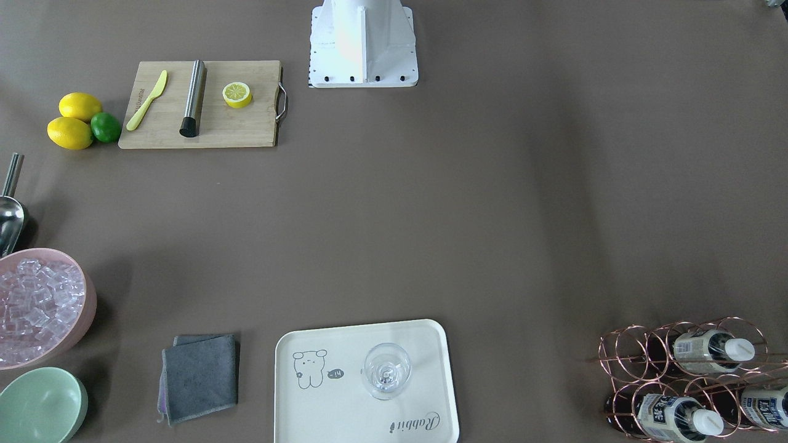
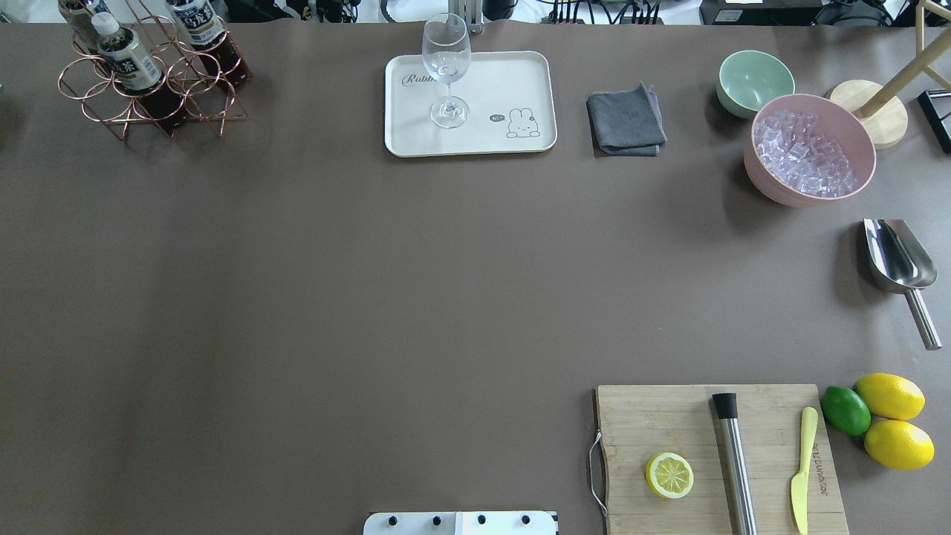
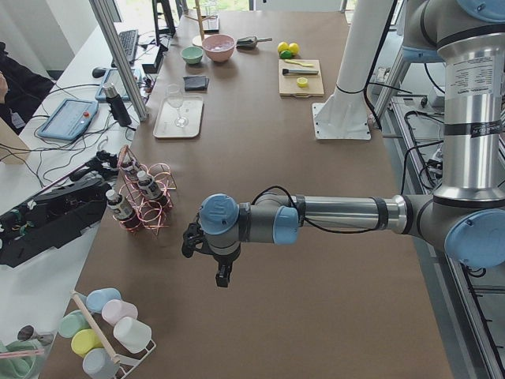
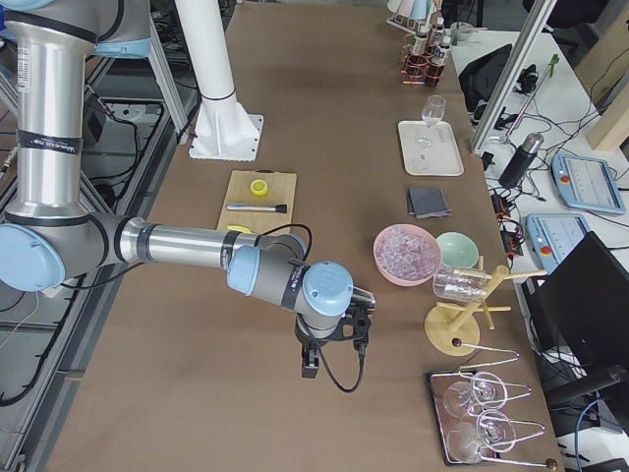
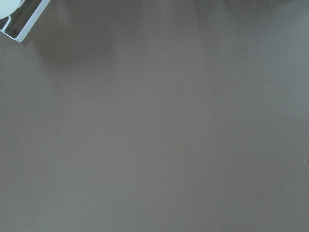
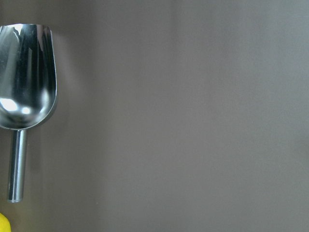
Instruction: Take tea from basket to plate
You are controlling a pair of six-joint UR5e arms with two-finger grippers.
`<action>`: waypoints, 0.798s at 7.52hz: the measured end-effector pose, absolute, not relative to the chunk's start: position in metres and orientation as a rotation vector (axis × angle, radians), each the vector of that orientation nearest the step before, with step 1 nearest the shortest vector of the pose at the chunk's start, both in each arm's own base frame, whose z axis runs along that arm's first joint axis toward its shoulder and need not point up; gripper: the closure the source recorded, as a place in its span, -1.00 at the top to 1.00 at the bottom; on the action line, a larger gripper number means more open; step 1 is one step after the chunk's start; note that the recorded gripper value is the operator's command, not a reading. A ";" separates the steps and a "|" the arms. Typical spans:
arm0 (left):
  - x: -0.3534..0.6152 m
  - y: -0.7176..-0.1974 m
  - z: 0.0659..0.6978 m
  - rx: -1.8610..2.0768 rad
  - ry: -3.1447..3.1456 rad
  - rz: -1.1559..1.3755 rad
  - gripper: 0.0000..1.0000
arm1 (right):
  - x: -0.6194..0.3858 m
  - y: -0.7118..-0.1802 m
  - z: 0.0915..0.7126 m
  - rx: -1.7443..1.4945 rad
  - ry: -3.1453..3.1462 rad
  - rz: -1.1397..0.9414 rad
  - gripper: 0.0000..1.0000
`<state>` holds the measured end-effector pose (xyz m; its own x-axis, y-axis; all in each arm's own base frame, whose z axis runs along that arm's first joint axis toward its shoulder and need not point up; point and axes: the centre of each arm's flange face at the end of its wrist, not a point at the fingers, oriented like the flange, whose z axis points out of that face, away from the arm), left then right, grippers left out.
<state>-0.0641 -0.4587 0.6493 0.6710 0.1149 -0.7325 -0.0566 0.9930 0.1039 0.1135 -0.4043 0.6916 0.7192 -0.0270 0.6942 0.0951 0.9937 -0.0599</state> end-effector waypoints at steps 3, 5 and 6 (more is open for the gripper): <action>-0.064 -0.457 0.647 0.078 0.829 0.097 0.96 | 0.113 -0.404 0.694 -0.098 -0.767 -0.066 1.00; -0.064 -0.458 0.647 0.077 0.827 0.098 0.96 | 0.113 -0.404 0.693 -0.095 -0.775 -0.064 1.00; -0.064 -0.458 0.646 0.079 0.827 0.099 0.96 | 0.113 -0.404 0.693 -0.095 -0.780 -0.063 1.00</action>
<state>-0.0637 -0.4583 0.6462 0.6729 0.1189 -0.7301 -0.0573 0.9924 0.1088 0.1126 -0.4041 0.6930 0.7096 -0.0219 0.7042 0.0920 0.9938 -0.0618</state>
